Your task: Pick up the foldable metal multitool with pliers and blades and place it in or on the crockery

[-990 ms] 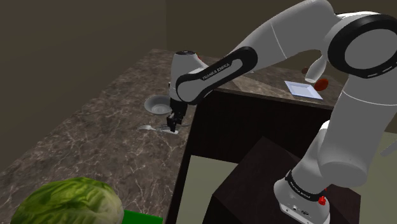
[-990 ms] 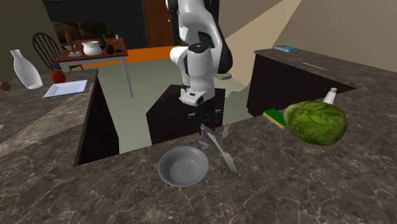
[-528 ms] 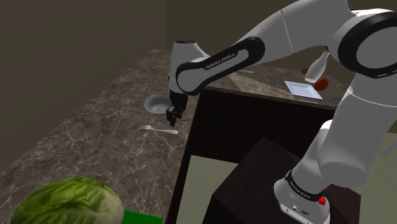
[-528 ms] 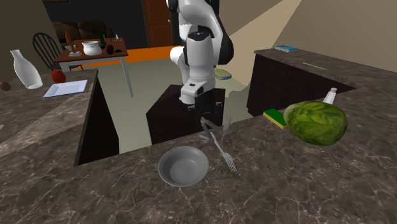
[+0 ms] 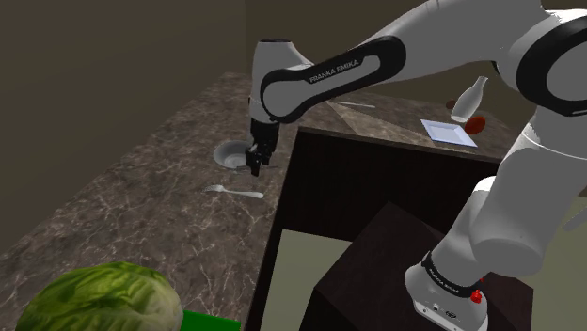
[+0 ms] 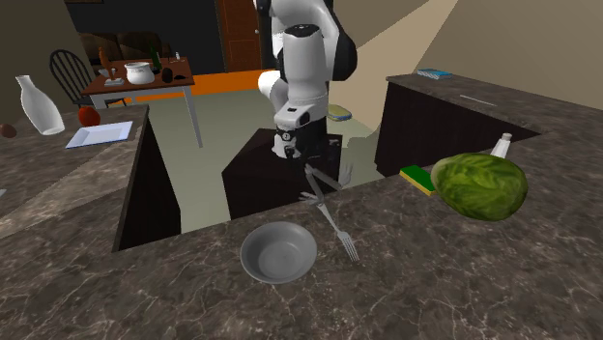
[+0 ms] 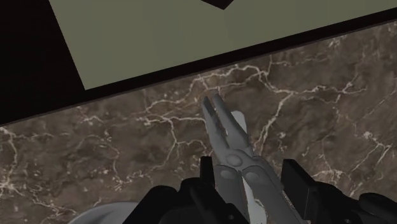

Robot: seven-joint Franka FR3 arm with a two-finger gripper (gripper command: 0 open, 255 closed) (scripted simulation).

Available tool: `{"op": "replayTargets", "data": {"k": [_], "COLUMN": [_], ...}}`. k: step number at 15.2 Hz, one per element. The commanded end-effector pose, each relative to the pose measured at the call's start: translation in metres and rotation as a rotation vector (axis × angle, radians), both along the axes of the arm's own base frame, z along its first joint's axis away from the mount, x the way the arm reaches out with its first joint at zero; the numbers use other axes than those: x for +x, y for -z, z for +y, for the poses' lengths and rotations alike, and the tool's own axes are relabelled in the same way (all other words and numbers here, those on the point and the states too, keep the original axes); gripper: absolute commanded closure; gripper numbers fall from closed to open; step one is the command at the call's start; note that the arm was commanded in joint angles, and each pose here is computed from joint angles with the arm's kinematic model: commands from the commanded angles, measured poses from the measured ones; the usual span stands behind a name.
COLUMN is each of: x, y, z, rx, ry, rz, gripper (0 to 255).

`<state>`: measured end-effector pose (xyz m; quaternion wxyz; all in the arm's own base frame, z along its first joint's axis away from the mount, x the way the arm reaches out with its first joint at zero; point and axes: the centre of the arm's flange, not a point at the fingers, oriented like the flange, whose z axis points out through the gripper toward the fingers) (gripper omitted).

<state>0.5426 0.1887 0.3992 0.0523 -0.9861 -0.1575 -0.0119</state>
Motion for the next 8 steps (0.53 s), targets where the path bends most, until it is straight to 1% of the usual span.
{"op": "replayTargets", "data": {"k": [1,4,5,8], "x": [0.0,0.0,0.0,0.037], "y": [-0.011,-0.027,-0.027,-0.027], "z": [-0.001,-0.001,-0.001,-0.014], "rx": [0.0,0.0,0.0,0.0], "ry": [0.0,0.0,0.0,0.0], "rz": [0.0,0.0,0.0,0.0], "gripper": [255,255,255,255]}}
